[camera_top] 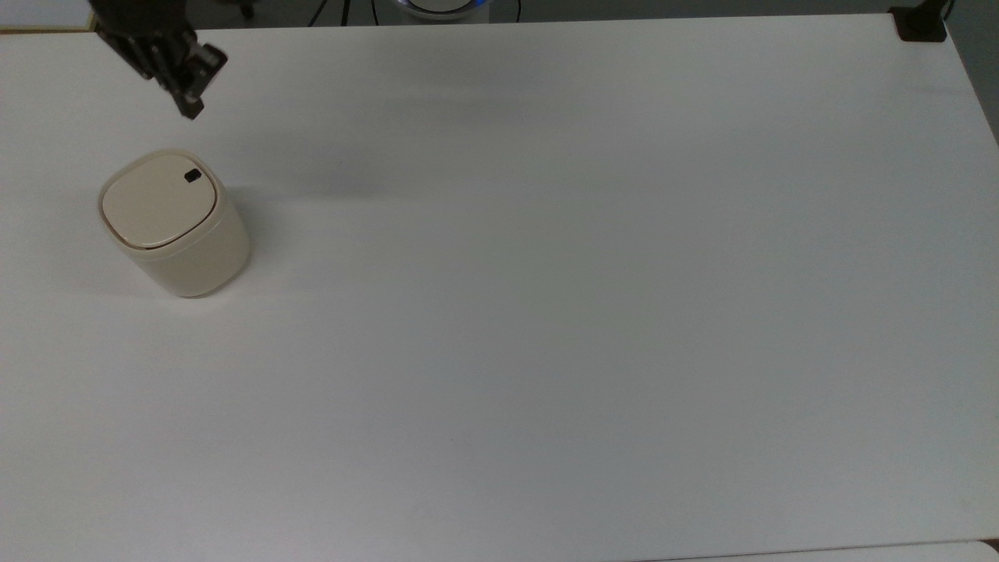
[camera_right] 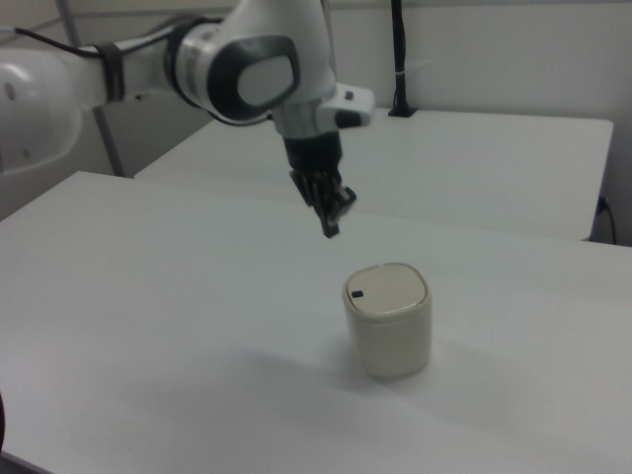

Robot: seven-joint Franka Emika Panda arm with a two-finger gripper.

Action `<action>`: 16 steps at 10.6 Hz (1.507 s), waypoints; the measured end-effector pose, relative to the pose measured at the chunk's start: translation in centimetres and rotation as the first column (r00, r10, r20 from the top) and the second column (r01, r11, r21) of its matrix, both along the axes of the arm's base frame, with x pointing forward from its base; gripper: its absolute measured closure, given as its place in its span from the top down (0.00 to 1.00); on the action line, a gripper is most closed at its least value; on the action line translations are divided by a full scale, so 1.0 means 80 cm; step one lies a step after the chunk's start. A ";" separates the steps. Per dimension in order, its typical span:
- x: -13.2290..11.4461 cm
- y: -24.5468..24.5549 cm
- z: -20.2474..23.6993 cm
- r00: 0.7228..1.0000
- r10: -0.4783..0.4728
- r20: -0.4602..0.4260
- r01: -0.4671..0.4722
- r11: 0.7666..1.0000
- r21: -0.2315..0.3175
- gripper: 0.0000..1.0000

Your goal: Open the trash bin

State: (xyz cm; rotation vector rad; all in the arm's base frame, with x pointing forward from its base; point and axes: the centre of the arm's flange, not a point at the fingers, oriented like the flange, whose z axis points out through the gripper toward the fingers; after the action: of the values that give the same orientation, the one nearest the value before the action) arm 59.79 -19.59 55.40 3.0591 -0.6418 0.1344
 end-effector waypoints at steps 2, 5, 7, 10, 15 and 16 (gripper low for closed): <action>0.011 -0.028 -0.036 0.999 -0.047 -0.008 0.046 0.999 -0.026 0.01; 0.017 -0.065 -0.090 0.995 -0.093 -0.032 0.092 0.995 -0.048 0.01; 0.019 -0.071 -0.120 0.994 -0.100 -0.052 0.098 0.994 -0.053 0.01; 0.023 -0.069 -0.135 0.993 -0.097 -0.067 0.093 0.994 -0.057 0.01; 0.028 -0.068 -0.131 0.995 -0.093 -0.035 0.090 0.994 -0.067 0.04; 0.025 -0.067 -0.116 0.996 -0.092 -0.018 0.091 0.994 -0.066 0.04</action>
State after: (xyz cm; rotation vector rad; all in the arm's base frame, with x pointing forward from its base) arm 61.80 -24.95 46.08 2.9587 -0.7596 0.1186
